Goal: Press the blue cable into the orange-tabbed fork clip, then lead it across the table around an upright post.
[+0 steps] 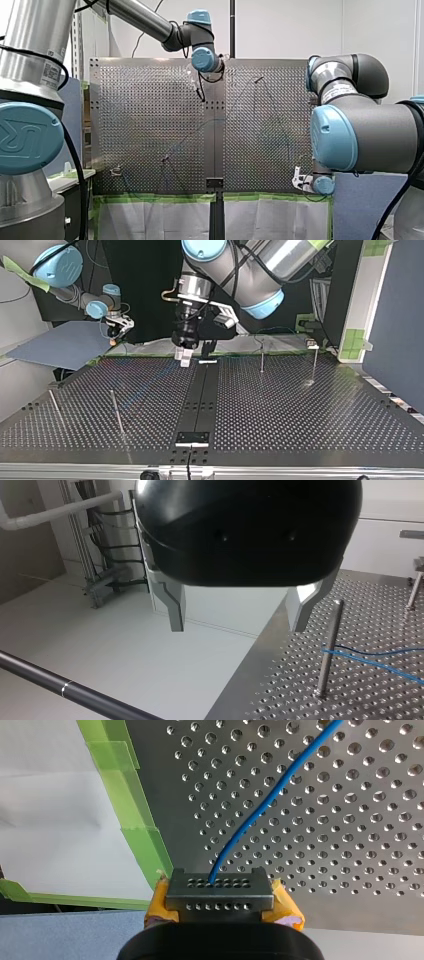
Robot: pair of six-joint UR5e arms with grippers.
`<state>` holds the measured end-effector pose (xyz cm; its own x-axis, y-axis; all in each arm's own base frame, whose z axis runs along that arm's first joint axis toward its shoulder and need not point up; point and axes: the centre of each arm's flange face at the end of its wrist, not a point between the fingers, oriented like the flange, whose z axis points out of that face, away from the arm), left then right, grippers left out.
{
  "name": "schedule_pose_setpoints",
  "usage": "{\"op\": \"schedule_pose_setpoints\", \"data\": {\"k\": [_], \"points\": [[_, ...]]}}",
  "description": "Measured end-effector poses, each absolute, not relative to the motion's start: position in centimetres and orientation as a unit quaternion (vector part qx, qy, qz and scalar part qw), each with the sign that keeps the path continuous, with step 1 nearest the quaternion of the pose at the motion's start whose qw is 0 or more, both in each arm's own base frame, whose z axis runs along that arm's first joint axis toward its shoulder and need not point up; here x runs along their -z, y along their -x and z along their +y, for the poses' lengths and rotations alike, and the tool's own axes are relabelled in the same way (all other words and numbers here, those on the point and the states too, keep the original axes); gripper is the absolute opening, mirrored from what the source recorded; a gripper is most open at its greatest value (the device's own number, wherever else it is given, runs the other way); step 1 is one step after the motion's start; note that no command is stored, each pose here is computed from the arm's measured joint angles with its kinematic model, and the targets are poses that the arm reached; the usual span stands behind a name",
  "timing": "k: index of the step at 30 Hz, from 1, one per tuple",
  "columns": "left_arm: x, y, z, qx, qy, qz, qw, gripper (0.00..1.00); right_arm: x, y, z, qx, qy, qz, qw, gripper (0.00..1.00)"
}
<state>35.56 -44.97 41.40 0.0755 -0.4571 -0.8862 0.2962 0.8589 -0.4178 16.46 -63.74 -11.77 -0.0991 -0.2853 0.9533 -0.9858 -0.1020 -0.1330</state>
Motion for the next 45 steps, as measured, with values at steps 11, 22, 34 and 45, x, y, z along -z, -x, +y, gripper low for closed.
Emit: {"op": "schedule_pose_setpoints", "data": {"k": [11,22,34,45], "points": [[-37.3,-35.7,-43.3,0.245,0.069,0.629,0.735,0.99,11.8,-16.5,-63.8,-0.483,-0.565,-0.563,0.363,0.0],[-33.5,-34.8,-42.1,0.243,0.071,0.628,0.736,0.99,11.8,-16.6,-63.7,-0.483,-0.565,-0.562,0.362,0.0],[-29.6,-33.4,-40.5,0.241,0.073,0.628,0.736,0.99,11.7,-16.7,-63.7,-0.483,-0.565,-0.562,0.362,0.0],[-26.2,-32.0,-38.6,0.231,0.071,0.628,0.739,0.99,11.8,-16.8,-63.7,-0.484,-0.566,-0.561,0.362,0.0]]}}
